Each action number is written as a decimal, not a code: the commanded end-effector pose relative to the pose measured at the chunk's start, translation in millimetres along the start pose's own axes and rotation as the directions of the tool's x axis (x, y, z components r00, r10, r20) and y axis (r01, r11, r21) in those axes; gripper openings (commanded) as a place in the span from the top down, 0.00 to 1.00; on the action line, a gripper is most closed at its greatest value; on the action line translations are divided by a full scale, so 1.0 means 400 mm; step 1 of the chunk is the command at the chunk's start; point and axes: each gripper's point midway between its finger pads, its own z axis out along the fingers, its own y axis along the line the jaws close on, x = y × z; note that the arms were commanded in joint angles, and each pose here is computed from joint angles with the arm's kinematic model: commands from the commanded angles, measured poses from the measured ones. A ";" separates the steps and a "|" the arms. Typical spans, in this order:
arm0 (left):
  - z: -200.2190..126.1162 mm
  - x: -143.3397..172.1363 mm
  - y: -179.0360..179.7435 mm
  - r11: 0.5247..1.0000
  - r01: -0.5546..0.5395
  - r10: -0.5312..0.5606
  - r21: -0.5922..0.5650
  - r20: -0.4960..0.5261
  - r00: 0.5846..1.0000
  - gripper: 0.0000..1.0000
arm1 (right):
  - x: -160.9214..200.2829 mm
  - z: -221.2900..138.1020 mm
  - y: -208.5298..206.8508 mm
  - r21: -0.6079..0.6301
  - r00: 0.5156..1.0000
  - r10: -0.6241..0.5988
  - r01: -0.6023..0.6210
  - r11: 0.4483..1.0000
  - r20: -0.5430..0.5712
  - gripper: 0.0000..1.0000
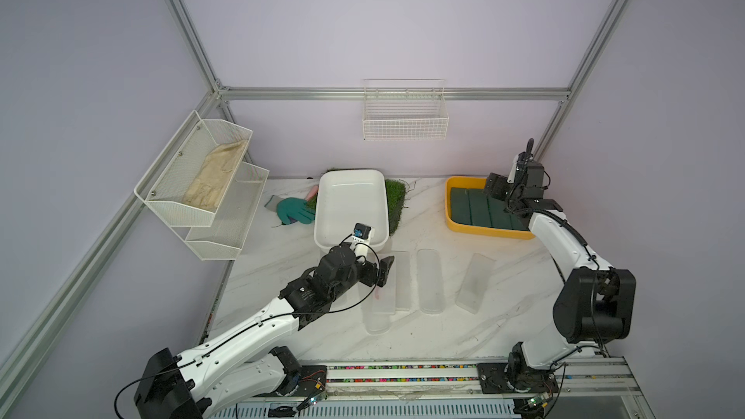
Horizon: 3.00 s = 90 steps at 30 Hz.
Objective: Place the pencil cases by color into the storage box
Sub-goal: Place the pencil case at the storage box, then pick up the storage box at the center of the board.
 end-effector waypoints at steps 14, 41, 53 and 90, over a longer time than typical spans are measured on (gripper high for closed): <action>-0.135 -0.007 0.182 0.953 0.135 -0.143 -0.271 -0.011 0.990 0.00 | 0.327 -0.214 0.392 -0.333 0.980 -0.050 -0.017 0.943 -0.191 0.06; -0.053 0.001 0.415 0.842 0.275 -0.325 -0.464 -0.029 0.945 0.00 | 0.588 -0.091 0.640 -0.436 0.907 -0.199 0.019 0.900 -0.371 0.09; 0.043 -0.023 0.565 0.806 0.280 -0.373 -0.522 -0.079 0.925 0.00 | 0.578 -0.123 0.631 -0.463 0.913 -0.210 0.026 0.886 -0.349 0.09; 0.207 -0.119 0.693 0.840 0.241 -0.355 -0.486 -0.157 0.922 1.00 | 0.595 -0.175 0.582 -0.483 0.907 -0.231 0.034 0.875 -0.353 0.10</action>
